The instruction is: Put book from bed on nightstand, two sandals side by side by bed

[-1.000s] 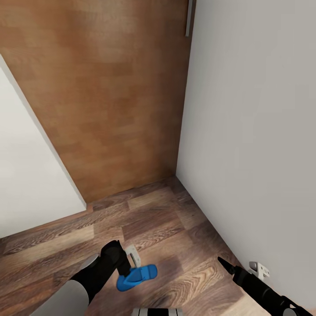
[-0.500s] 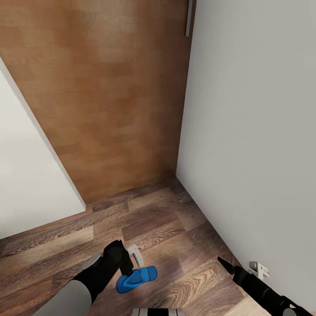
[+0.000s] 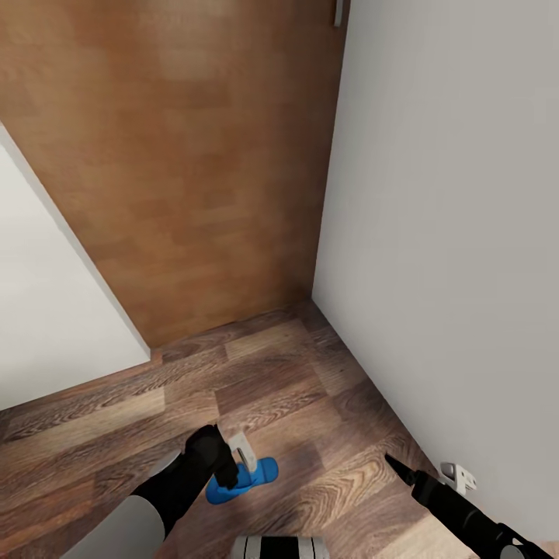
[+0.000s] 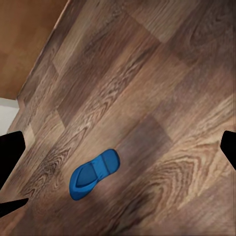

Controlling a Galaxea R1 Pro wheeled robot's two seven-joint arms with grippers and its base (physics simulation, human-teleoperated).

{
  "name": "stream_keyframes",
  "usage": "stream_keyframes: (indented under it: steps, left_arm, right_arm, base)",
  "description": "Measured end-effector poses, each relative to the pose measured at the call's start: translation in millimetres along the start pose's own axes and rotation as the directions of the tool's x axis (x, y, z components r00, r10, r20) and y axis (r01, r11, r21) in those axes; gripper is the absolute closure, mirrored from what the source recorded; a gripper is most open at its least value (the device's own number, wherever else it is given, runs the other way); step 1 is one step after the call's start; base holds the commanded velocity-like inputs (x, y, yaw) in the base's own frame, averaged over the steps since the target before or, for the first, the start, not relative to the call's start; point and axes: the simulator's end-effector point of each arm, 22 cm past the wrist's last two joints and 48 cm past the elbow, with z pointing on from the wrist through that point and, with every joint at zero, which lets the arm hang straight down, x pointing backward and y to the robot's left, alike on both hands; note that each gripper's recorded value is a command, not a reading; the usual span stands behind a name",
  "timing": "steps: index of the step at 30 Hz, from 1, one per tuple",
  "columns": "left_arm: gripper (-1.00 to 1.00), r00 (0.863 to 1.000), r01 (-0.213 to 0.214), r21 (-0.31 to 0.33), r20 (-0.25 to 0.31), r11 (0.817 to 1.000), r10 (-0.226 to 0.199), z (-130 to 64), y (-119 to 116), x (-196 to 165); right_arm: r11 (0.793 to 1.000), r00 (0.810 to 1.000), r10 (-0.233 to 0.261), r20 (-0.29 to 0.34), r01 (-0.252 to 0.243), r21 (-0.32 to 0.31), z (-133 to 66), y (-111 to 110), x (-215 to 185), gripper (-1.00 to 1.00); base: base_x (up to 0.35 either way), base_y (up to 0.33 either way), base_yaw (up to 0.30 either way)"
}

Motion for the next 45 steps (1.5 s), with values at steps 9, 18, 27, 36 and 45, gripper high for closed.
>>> stream_keyframes:
  steps: [9, 18, 27, 36, 45]
  left_arm:
    - [-1.0, 1.0, 0.002, 0.03, -0.021, 1.0, -0.001, 15.9, -9, 8]
    - [-1.0, 0.999, 0.005, 0.059, -0.043, 0.998, -0.002, 31.5, -19, 16]
    - [-1.0, 0.998, 0.008, 0.088, -0.063, 0.996, -0.002, 46.4, -30, 23]
    - [-1.0, 0.997, 0.01, 0.107, -0.078, 0.994, -0.002, 56.2, -36, 29]
    - [-1.0, 0.997, 0.008, 0.105, -0.078, 0.994, 0.001, 56.0, -36, 29]
  right_arm:
    - [1.0, 1.0, 0.014, -0.027, -0.014, 0.021, 5.5, -11, 11, -1.0]
    - [0.999, 0.998, 0.029, -0.053, -0.027, 0.043, 10.4, -23, 22, -1.0]
    - [0.997, 0.996, 0.044, -0.08, -0.039, 0.065, 14.8, -34, 34, -1.0]
    - [0.996, 0.994, 0.054, -0.097, -0.046, 0.08, 17.5, -41, 42, -1.0]
    - [0.996, 0.994, 0.054, -0.098, -0.047, 0.078, 17.9, -40, 43, -1.0]
  base:
    - [0.0, 0.0, 0.0]
    - [0.0, 0.0, 0.0]
    - [0.0, 0.0, 0.0]
    - [0.0, 0.0, 0.0]
    - [0.058, 0.0, 0.0]
